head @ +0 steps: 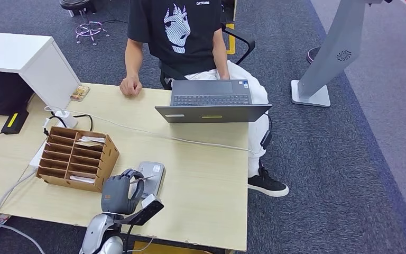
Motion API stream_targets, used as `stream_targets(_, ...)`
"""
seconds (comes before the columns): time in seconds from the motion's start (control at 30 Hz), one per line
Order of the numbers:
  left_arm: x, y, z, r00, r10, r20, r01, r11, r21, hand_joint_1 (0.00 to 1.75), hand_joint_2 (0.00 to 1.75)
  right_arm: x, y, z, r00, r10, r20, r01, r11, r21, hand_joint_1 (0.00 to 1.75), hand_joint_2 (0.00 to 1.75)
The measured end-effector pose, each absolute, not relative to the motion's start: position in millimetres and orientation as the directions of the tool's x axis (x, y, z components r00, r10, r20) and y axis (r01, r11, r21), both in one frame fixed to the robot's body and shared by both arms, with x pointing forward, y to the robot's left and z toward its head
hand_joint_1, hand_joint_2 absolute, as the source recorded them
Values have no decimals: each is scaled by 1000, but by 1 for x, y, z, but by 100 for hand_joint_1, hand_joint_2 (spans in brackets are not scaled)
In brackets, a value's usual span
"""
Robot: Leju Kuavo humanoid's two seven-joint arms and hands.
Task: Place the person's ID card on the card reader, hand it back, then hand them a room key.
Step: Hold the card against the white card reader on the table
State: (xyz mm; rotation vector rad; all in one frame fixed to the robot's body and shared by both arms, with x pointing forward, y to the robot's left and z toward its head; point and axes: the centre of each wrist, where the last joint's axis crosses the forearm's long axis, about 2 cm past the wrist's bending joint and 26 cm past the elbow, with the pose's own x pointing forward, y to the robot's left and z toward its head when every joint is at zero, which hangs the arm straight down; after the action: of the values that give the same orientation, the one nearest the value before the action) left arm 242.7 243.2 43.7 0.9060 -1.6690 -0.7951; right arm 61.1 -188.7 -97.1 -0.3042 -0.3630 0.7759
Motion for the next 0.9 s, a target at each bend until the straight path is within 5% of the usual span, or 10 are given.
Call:
stream_targets(0.57,241,246,24,-148,-880,450,-130,469,874,175,175,61,-188,-97,657,725,207,-622,676,-395,0,0)
stream_targets(0.9,248,270,52,-142,-897,418,-306,442,843,175,175,60,-188,-97,660,722,207,-620,679,-394,0,0)
